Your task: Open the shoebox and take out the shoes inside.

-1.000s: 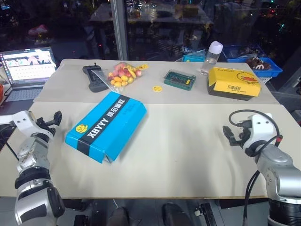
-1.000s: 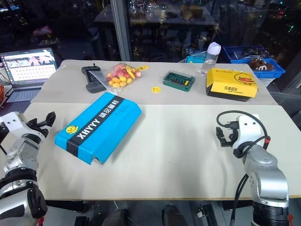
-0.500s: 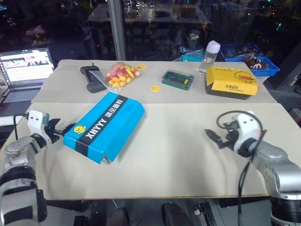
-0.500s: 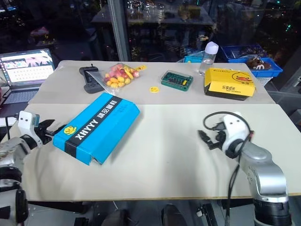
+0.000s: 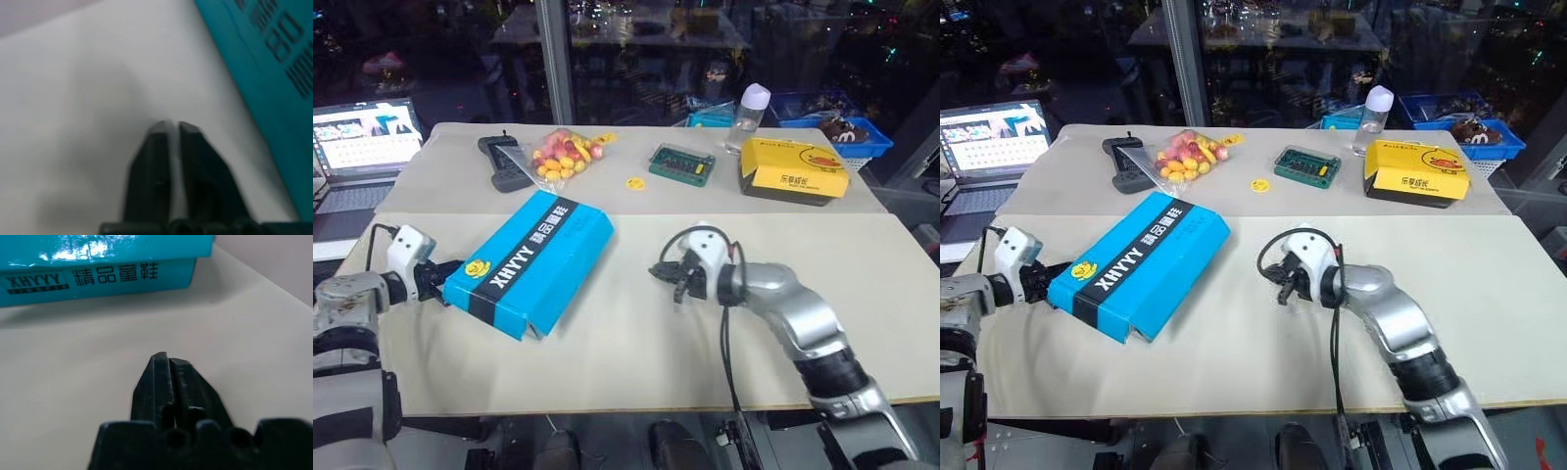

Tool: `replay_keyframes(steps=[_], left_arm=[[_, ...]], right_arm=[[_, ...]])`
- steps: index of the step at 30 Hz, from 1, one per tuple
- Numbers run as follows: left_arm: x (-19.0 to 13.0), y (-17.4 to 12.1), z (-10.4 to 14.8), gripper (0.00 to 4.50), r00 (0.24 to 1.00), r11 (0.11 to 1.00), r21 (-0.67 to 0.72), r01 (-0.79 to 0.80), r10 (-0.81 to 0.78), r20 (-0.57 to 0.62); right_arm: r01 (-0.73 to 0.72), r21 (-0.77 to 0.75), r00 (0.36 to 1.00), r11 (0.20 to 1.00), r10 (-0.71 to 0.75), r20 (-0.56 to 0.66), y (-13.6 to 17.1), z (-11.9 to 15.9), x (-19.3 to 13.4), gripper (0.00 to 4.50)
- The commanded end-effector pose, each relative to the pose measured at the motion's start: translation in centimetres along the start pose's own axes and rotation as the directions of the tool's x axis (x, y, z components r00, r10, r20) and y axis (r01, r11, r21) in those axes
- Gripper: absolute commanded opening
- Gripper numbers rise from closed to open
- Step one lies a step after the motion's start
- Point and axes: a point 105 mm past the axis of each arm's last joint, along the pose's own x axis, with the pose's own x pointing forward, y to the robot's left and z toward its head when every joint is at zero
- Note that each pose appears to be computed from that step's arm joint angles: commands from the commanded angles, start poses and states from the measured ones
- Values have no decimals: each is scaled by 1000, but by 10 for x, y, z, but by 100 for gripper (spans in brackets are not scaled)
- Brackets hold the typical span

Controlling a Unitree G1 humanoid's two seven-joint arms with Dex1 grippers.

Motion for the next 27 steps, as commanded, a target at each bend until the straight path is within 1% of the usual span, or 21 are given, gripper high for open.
replay_keyframes(steps=[1,5,8,11,14,15,19,22,25,27], left_arm=[[11,-17,20,2,992,989,87,119,-122,30],[23,-47,40,2,960,960,116,255,-265,85],[31,-85,55,2,912,907,182,379,-399,90],[29,-113,64,2,870,865,198,461,-484,94],[23,-147,72,2,811,804,230,548,-578,87],[22,-153,73,2,800,794,231,562,-593,89],[21,-160,72,2,800,792,229,566,-595,78],[20,-162,68,2,802,789,232,569,-594,57],[19,-156,63,2,817,801,229,553,-575,39],[19,-147,58,2,846,831,220,510,-531,43]], right_arm=[[-6,-58,999,998,8,36,-1,17,10,0],[-28,-70,999,997,31,36,4,19,16,0],[-39,-72,999,997,41,33,8,16,18,0],[-23,-64,1000,998,24,17,5,9,15,0],[16,-44,1000,999,-16,-1,-4,1,6,0],[27,-38,1000,999,-28,-3,-7,-1,2,0],[52,-31,999,998,-53,-14,-13,-5,-10,0],[44,3,998,999,-43,-46,-12,-18,-26,0],[-1,23,997,1000,2,-81,-2,-29,-37,0],[-30,28,995,999,32,-90,3,-32,-39,0]])
